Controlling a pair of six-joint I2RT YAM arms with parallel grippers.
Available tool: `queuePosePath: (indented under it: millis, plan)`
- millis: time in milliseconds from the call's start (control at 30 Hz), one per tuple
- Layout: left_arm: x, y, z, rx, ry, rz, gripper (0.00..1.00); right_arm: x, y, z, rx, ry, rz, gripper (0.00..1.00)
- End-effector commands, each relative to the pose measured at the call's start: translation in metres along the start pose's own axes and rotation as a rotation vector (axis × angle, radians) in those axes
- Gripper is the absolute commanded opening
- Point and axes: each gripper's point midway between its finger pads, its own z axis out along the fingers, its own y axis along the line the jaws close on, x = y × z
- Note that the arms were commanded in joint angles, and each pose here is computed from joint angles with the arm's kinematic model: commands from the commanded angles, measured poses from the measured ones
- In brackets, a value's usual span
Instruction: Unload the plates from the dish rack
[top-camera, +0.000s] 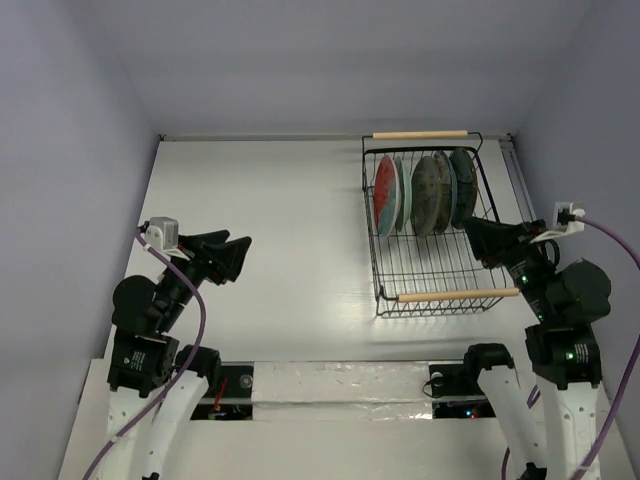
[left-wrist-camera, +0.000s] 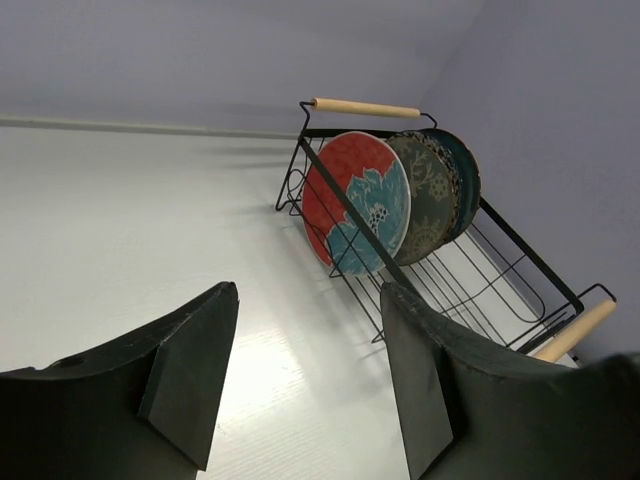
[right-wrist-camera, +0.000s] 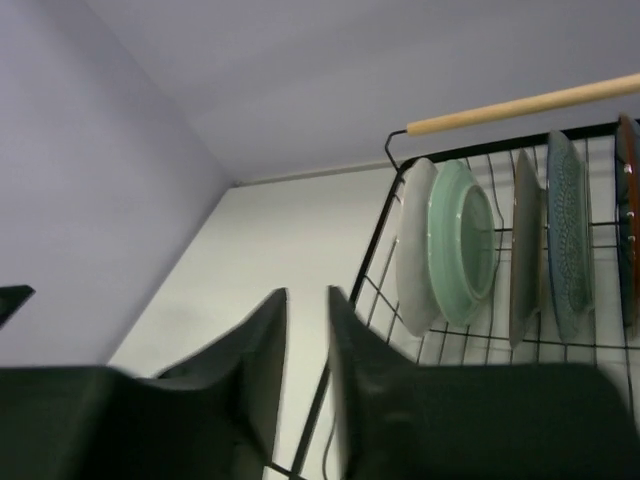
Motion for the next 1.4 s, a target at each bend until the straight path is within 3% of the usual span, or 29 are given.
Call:
queuePosePath:
  millis: [0,33,100,167,300,367,433,633,733,767,800,833,900,1033,1367]
  plan:
    - [-0.004,-0.005,0.001,0.028,-0.012,0.025,0.57,-0.014,0.021,0.014,-0.109,0.012,-0.008,0.15]
    - [-0.001,-0.003,0.001,0.023,-0.004,0.03,0.58,-0.014,0.021,0.017,-0.111,0.021,-0.005,0.02]
    - [0.003,0.0,0.0,0.017,0.0,0.037,0.57,-0.012,0.021,0.027,-0.121,0.046,0.01,0.0]
    - [0.007,0.002,0.001,0.016,0.006,0.031,0.51,-0.01,0.027,0.034,-0.148,0.061,0.019,0.0]
    - [0.01,0.006,0.002,0.004,0.0,0.021,0.25,-0.009,0.041,0.056,-0.132,0.097,0.013,0.0]
    - [0.011,0.011,0.003,-0.023,-0.001,0.009,0.07,0.008,0.036,0.078,-0.05,0.162,-0.009,0.0]
    - [0.012,0.014,0.004,-0.04,0.003,0.004,0.0,0.004,0.026,0.091,0.055,0.17,-0.045,0.0]
    - [0.013,0.016,0.002,-0.053,-0.006,-0.002,0.0,0.04,-0.026,0.142,0.349,0.31,-0.201,0.01]
    - [0.012,0.017,0.001,-0.06,-0.013,-0.008,0.12,0.055,-0.039,0.165,0.413,0.378,-0.259,0.17]
    - [0.012,0.018,0.0,-0.061,-0.015,-0.009,0.16,0.057,-0.041,0.171,0.424,0.385,-0.27,0.31]
    - [0.011,0.017,-0.001,-0.058,-0.02,-0.007,0.2,0.055,-0.042,0.177,0.43,0.384,-0.284,0.37]
    - [0.011,0.017,-0.001,-0.058,-0.022,-0.008,0.28,0.07,-0.05,0.183,0.46,0.432,-0.302,0.4]
    - [0.01,0.016,-0.002,-0.056,-0.028,-0.008,0.34,0.071,-0.05,0.193,0.459,0.438,-0.312,0.47]
    - [0.009,0.015,-0.003,-0.056,-0.036,-0.008,0.42,0.098,-0.066,0.209,0.512,0.522,-0.352,0.48]
    - [0.009,0.013,-0.004,-0.045,-0.037,-0.01,0.44,0.129,-0.076,0.224,0.531,0.596,-0.389,0.37]
